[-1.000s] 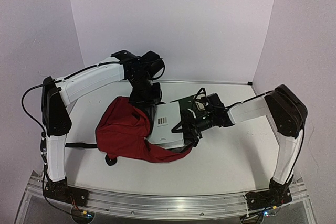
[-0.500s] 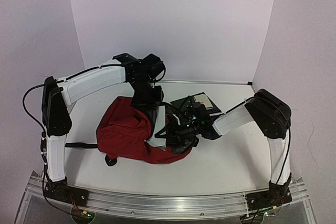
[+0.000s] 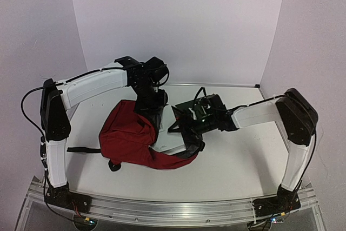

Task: Pack the student bag
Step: Place the book in the student bag.

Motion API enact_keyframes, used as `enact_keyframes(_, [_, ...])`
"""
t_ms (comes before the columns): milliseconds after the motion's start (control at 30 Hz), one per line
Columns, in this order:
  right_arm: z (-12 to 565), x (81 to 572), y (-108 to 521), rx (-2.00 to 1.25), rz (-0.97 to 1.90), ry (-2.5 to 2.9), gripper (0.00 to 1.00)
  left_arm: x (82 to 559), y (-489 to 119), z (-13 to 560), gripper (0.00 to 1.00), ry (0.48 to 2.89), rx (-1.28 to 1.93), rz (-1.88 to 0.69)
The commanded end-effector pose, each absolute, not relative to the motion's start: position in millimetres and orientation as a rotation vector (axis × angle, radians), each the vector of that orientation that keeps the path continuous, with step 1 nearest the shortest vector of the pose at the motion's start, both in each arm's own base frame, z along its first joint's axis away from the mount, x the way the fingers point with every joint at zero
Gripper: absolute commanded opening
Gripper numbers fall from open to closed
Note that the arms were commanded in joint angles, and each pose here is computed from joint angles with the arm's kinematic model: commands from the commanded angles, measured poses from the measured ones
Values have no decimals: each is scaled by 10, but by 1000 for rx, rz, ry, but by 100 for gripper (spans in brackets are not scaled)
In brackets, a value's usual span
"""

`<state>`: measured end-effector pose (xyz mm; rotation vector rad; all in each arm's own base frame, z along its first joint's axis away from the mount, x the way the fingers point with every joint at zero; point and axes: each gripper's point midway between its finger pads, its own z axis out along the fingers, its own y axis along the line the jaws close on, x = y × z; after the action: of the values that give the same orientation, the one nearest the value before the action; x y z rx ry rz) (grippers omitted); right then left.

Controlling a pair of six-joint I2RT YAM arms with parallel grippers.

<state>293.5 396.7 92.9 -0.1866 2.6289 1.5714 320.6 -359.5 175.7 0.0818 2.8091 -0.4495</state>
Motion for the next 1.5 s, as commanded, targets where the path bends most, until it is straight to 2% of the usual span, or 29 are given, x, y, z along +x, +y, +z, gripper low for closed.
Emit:
enact_keyframes(0, [1368, 3107, 3690, -293, 1384, 2553, 93, 3138, -3608, 2210, 0, 2703, 92, -581])
enact_keyframes(67, [1376, 3117, 3627, -334, 1341, 2565, 92, 3111, -3573, 2175, 0, 2717, 86, -568])
enact_keyframes(200, [1157, 3053, 3576, -366, 1312, 2635, 77, 3104, -3568, 2138, 0, 2719, 82, -568])
enact_keyframes(433, [675, 2784, 3805, -372, 1432, 2804, 49, 3164, -3640, 2147, 0, 2698, 80, -590])
enact_keyframes(600, [684, 2692, 4102, -357, 1582, 2785, 38, 3166, -3669, 2118, 0, 2701, 75, -603])
enact_keyframes(633, [696, 2716, 4147, -334, 1604, 2771, 34, 3162, -3669, 2114, 0, 2702, 75, -604])
enact_keyframes(767, [801, 2864, 4201, -267, 1627, 2705, 0, 3144, -3649, 2120, 0, 2703, 70, -604])
enact_keyframes(1067, [1144, 3239, 3771, 17, 1651, 2565, 0, 3171, -3575, 2221, 0, 2666, 30, -590])
enact_keyframes(1467, [986, 2985, 3456, 112, 1640, 2620, 0, 3281, -3594, 2273, 0, 2635, -11, -614])
